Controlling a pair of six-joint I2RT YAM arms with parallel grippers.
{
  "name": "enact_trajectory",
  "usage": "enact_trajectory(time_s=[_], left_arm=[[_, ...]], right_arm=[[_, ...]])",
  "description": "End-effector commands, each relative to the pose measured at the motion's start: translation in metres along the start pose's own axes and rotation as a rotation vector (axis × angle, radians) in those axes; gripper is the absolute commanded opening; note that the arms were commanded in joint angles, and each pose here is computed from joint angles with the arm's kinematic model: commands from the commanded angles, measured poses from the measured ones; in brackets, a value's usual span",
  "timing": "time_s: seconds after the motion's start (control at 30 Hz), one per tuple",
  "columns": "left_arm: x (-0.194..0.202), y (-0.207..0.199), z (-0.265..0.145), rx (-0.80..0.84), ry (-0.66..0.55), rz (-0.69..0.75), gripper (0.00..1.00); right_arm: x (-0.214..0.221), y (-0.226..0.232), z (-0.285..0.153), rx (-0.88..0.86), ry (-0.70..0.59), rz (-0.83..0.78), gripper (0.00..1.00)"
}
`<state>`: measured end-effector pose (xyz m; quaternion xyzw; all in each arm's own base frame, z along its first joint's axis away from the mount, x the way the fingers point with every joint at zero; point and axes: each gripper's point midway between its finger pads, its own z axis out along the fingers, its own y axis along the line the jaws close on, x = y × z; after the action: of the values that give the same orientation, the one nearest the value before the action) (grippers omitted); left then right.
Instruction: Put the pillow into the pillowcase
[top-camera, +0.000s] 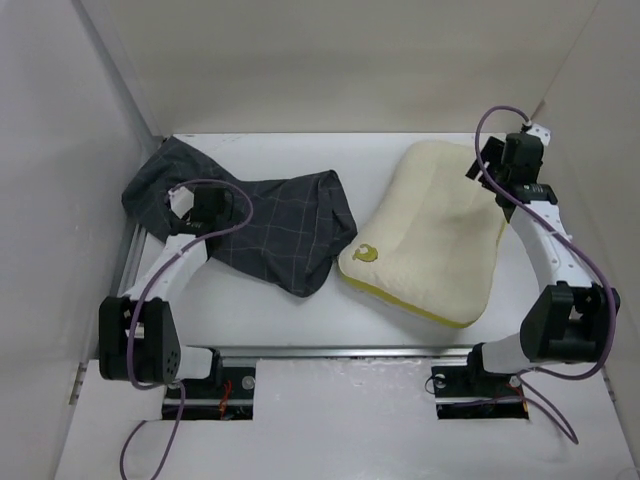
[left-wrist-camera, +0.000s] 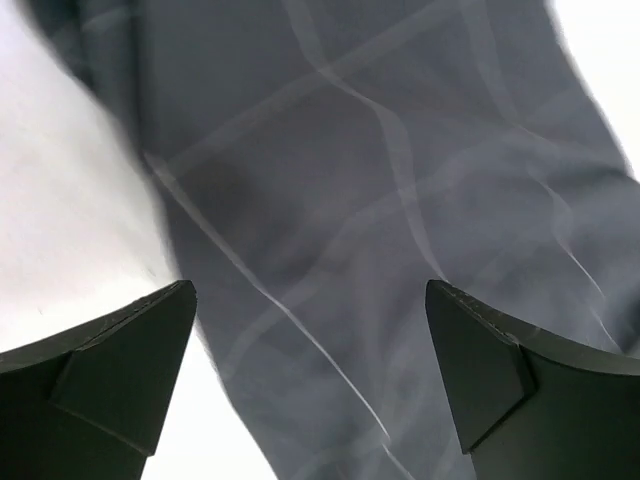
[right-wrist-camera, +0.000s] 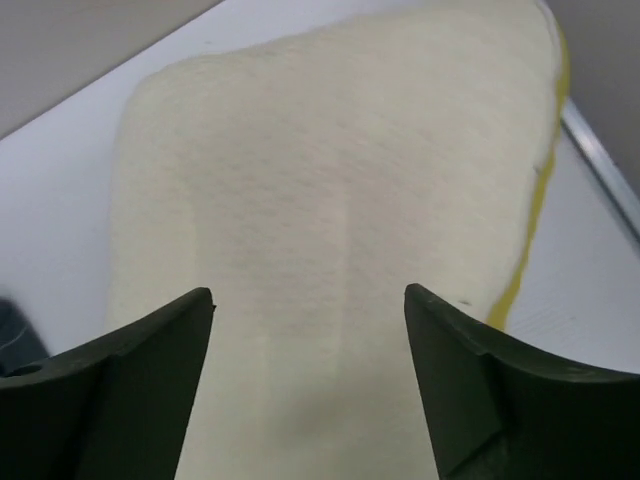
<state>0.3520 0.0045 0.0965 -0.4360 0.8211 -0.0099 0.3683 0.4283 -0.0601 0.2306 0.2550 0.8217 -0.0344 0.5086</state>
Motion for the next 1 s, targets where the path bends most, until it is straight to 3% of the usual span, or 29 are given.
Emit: enact_trajectory(time_s=[0.0,0.03,0.07,0.13,0.23,0.3,0.4,0.5,0.73,0.87,0.97], left_arm=[[-0.022,-0.008,-0.037,0.022,-0.097,-0.016,1.0],[-0.033,-0.01,-0.049,0.026,-0.142,0.004,1.0],[-0.038,-0.023,-0.061,0.061,-0.158,0.041,1.0],[-0.042,-0.042,-0.076,0.125,-0.18,0.118,1.0],[-0.031,-0.085,-0.099,0.291,-0.189,0.343,1.0],[0.003,-0.122,-0.108,0.419,-0.139,0.493,1.0],[0.053,-0.158,-0.107,0.475,-0.076,0.698,1.0],[0.101,-0.164,-0.081,0.416,0.022,0.844,1.0],[0.16,-0.171,-0.047,0.379,0.169,0.95,0.89],[0.163,-0.164,-0.031,0.348,0.213,0.939,0.82],[0.179,-0.157,-0.031,0.384,0.275,0.956,0.81]], right_arm=[[-0.03,0.041,-0.024,-0.212,-0.087,-0.011,0.83],[-0.038,0.046,-0.036,-0.254,-0.118,-0.036,0.86],[-0.04,0.052,-0.043,-0.301,-0.133,-0.053,1.0],[-0.043,0.068,-0.061,-0.42,-0.161,-0.079,1.0],[-0.029,0.081,-0.074,-0.499,-0.153,-0.122,1.0],[-0.021,0.09,-0.082,-0.547,-0.158,-0.182,1.0],[0.017,0.11,-0.091,-0.635,-0.077,-0.268,1.0],[0.057,0.119,-0.104,-0.661,0.007,-0.334,1.0],[0.128,0.093,-0.128,-0.648,0.188,-0.357,1.0],[0.173,0.098,-0.146,-0.742,0.312,-0.328,1.0],[0.191,0.107,-0.151,-0.748,0.331,-0.341,1.0]])
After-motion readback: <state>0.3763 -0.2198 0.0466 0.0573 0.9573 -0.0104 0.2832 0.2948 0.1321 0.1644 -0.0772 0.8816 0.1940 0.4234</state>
